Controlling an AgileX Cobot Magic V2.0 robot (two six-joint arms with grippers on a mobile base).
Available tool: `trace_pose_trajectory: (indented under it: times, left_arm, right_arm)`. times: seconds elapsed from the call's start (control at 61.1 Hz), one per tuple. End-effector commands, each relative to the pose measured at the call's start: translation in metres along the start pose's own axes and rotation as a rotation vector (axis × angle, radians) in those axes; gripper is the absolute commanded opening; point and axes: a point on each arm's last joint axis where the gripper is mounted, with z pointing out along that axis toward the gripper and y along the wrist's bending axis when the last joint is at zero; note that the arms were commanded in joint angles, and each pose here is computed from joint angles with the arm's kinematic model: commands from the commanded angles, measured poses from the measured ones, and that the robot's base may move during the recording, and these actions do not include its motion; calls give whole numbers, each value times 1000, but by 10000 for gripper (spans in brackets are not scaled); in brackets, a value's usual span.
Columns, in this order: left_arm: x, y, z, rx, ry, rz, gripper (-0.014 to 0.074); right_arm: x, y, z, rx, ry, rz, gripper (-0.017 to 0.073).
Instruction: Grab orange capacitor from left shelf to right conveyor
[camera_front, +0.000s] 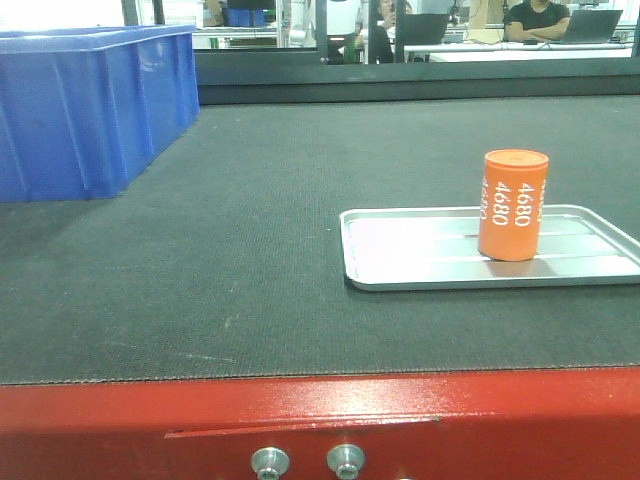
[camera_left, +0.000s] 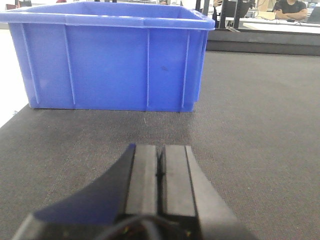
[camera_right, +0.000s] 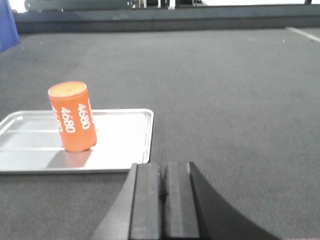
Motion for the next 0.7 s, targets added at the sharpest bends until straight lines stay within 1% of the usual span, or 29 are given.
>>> trace_pose_trajectory:
  times: [0.0,0.687]
  left_arm:
    - [-10,0,-1,-2,-104,-3,-127]
    - [-10,0,-1,-2,-104,-3,-127]
  right_arm:
    - [-11,0,-2,-1,-120,-4,55]
    - [-10,0,-2,-1,-105,-4,55]
